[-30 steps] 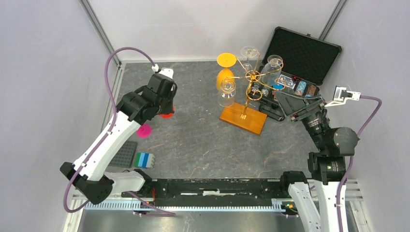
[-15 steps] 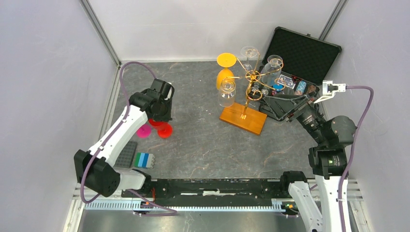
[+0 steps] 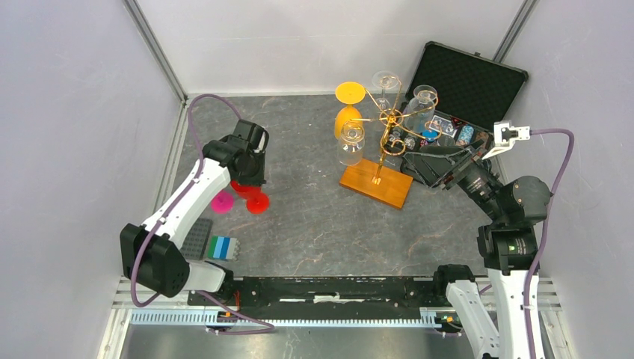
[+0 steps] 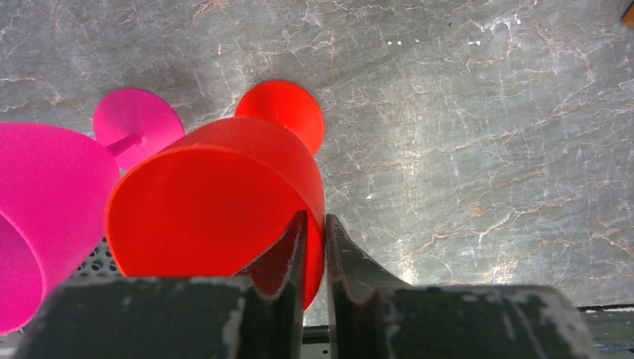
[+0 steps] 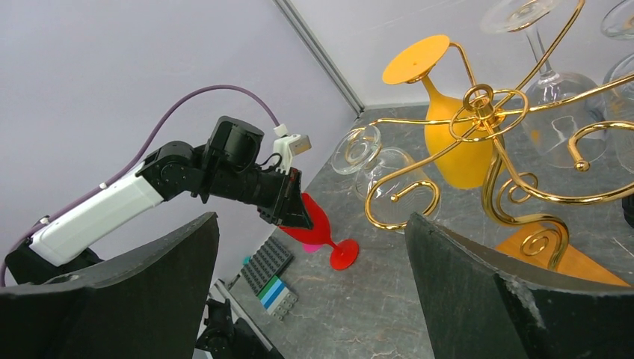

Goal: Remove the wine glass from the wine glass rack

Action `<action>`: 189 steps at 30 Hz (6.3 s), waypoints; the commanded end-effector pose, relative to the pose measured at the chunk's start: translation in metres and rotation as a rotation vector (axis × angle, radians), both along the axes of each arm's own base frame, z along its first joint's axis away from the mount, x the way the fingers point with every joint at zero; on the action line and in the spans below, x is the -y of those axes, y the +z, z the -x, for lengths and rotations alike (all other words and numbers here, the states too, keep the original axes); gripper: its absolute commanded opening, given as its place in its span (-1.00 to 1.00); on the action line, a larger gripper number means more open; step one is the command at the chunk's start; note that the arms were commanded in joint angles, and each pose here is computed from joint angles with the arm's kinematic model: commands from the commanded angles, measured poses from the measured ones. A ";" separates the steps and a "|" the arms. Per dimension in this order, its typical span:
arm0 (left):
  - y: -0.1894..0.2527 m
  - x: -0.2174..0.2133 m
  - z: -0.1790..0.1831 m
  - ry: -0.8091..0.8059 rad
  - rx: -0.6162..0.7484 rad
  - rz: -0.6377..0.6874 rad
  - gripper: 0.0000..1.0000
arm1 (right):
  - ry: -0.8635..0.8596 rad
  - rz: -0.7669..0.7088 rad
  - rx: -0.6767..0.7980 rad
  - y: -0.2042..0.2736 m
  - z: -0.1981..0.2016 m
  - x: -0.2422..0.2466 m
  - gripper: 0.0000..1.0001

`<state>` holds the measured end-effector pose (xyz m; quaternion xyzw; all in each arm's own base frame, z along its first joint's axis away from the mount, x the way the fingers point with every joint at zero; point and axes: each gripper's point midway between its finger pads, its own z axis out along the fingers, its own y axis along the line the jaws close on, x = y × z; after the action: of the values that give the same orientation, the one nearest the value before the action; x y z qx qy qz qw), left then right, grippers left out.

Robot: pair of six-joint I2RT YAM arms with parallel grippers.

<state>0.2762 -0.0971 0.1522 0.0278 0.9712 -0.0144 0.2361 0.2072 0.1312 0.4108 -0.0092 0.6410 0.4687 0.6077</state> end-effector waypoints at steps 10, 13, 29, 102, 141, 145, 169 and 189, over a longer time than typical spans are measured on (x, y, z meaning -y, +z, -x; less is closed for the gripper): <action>0.081 0.007 -0.016 -0.037 0.198 0.076 0.08 | -0.028 0.033 0.049 0.011 -0.001 0.004 0.91; 0.113 0.016 -0.016 -0.052 0.284 0.157 0.25 | -0.046 0.018 0.022 0.009 -0.005 0.006 0.87; 0.207 0.098 0.010 -0.326 0.509 0.701 0.79 | -0.493 0.273 -0.102 0.023 -0.095 0.080 0.72; 0.163 0.095 0.008 -0.327 0.438 0.637 1.00 | -0.309 -0.141 -0.415 -0.039 -0.192 0.056 -0.21; 0.161 0.091 0.012 -0.312 0.451 0.631 1.00 | -0.394 -0.402 -0.308 -0.011 -0.194 0.073 -1.00; 0.162 0.090 0.012 -0.310 0.454 0.630 1.00 | -0.423 -0.436 -0.285 -0.002 -0.188 0.079 -1.00; 0.163 0.089 0.013 -0.309 0.460 0.627 1.00 | -0.463 -0.489 -0.306 0.006 -0.162 0.085 -0.99; 0.162 0.090 0.013 -0.312 0.455 0.632 1.00 | -0.556 -0.498 -0.288 -0.001 -0.146 0.099 -1.00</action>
<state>0.2619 -0.1900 0.3082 0.0990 0.8339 -0.3448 0.4193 0.3659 0.0431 0.3727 0.3824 0.6180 0.4177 0.5454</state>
